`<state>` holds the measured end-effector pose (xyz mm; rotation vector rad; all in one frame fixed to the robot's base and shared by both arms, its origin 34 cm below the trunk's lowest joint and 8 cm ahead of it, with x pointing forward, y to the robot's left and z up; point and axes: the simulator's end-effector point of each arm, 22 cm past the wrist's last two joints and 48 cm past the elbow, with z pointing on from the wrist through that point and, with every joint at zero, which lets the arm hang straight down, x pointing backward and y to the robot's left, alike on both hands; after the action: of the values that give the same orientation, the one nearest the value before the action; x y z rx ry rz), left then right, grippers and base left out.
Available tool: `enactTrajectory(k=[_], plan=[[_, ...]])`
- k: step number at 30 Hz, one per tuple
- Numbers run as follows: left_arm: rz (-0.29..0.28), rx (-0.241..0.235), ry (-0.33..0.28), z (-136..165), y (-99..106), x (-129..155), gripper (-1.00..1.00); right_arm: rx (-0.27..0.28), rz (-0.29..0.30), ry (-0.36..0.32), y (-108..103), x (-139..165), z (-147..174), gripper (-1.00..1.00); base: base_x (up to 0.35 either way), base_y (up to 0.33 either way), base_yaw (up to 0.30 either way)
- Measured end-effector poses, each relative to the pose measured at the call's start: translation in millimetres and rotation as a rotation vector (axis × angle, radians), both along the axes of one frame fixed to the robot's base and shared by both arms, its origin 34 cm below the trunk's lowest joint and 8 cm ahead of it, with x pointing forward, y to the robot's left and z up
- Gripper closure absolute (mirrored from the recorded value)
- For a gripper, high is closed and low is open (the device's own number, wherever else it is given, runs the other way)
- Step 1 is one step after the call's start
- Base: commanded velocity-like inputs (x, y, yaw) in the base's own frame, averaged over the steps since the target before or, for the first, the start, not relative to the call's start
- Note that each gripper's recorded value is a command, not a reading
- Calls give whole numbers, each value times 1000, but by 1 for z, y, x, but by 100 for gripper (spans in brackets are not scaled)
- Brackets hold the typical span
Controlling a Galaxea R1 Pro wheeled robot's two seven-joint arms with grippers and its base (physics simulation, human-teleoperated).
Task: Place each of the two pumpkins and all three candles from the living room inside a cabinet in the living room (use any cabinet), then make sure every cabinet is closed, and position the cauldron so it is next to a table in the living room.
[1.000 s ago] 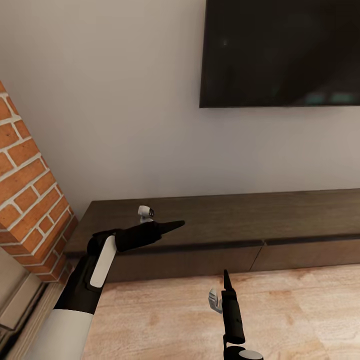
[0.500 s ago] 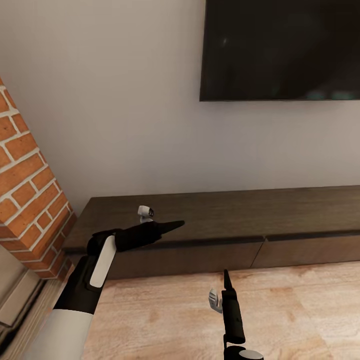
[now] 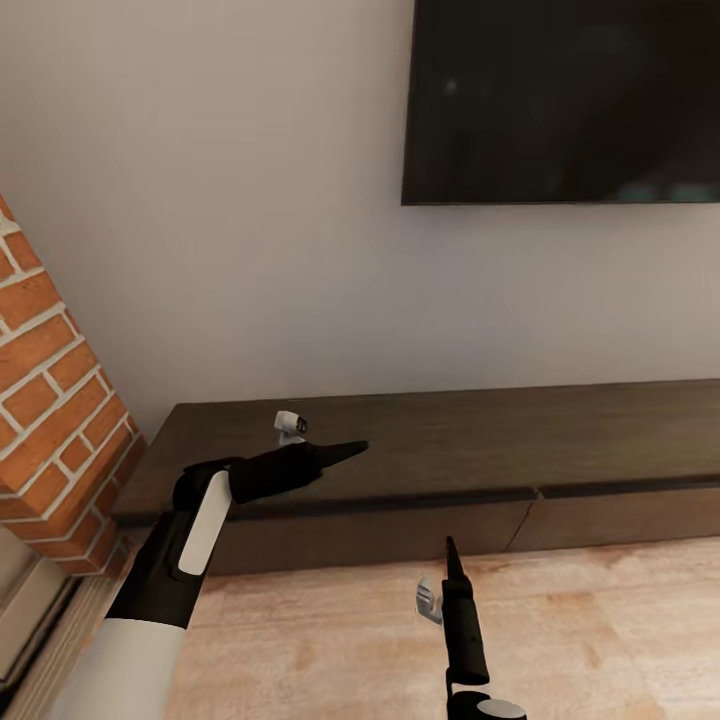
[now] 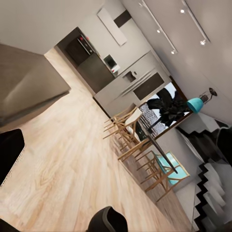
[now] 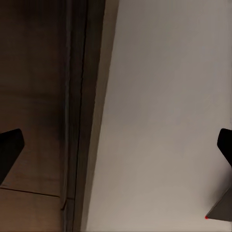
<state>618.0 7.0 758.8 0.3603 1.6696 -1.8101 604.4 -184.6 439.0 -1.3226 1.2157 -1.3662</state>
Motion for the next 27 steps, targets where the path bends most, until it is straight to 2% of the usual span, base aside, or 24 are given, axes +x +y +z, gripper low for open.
enactTrajectory(k=[12,17,27], plan=[[2,0,-5,1,1,0,-100,18,1,0,7,0,1,-100,49,-12,0],[1,1,-4,1,1,0,-100,23,4,-1,7,0,1,-100,259,-57,0],[2,1,-7,1,2,0,-100,39,10,-3,10,0,1,-100,21,-4,0]])
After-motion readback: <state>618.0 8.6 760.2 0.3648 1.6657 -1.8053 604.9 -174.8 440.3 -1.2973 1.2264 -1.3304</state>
